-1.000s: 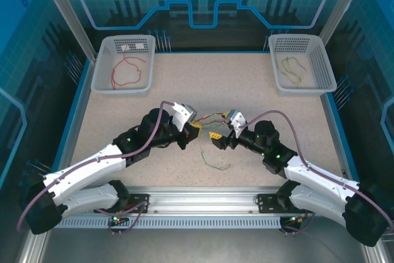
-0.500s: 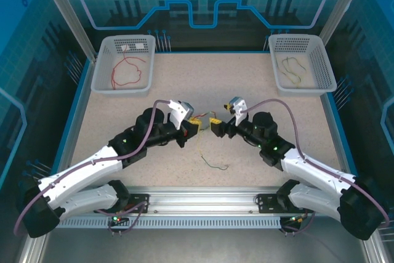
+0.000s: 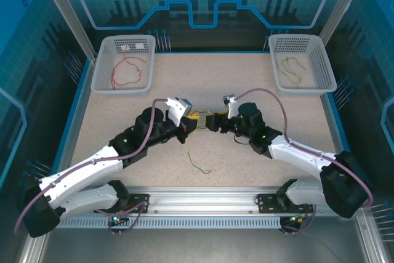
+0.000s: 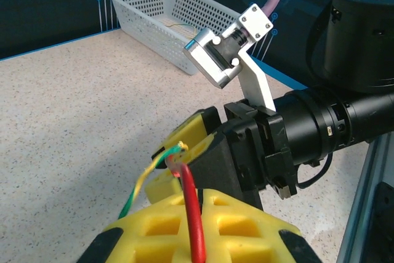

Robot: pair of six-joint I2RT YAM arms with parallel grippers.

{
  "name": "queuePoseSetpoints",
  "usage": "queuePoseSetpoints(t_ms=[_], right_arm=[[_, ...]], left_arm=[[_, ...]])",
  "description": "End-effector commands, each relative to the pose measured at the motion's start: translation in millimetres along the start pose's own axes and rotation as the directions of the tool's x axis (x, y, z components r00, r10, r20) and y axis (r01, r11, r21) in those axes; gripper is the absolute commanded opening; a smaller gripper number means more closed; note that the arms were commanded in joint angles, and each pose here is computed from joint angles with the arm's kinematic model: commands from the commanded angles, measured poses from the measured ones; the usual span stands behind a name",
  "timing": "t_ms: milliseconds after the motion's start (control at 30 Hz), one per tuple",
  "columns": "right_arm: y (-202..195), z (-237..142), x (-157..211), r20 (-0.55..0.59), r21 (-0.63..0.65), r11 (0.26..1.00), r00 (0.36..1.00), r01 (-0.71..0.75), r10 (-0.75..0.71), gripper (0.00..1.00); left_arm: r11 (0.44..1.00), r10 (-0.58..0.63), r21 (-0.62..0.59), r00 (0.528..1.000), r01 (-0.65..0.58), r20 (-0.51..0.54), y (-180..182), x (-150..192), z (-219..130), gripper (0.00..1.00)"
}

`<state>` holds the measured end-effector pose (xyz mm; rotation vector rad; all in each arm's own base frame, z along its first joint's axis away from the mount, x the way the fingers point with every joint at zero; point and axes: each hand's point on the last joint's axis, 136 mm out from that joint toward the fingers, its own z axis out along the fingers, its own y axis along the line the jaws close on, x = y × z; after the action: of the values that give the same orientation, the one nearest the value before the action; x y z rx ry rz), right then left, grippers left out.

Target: Untangle the cables

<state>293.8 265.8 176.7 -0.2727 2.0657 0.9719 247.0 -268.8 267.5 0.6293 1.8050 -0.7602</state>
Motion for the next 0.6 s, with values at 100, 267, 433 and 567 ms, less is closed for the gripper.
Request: queuePoseSetpoints(t_ms=[100,267,433,567], right_arm=[[-6,-3,-16,0.046,0.067,0.995,0.996,0.077,-0.08,0.21],[-30,0,-5,-0.003,0.17,0.98,0.994,0.105,-0.106,0.14],[-74,0,9,-0.061,0.327,0.944,0.998,0.049,-0.03,0.1],[-93,-4,12,-0.049,0.365,0.931,0.998,-0.016,0.036,0.1]], left_arm=[[0.998,0.031,-0.05,0.996,-0.027,0.081,9,-15,-9,0.0],[0.999,0.004,-0.04,0.989,0.002,0.15,11,-28,-25,0.0],[1.0,-0.003,0.029,0.972,-0.004,0.235,3,-44,-46,0.0],[1.0,-0.008,-0.002,0.972,0.008,0.236,14,-41,-54,0.0]])
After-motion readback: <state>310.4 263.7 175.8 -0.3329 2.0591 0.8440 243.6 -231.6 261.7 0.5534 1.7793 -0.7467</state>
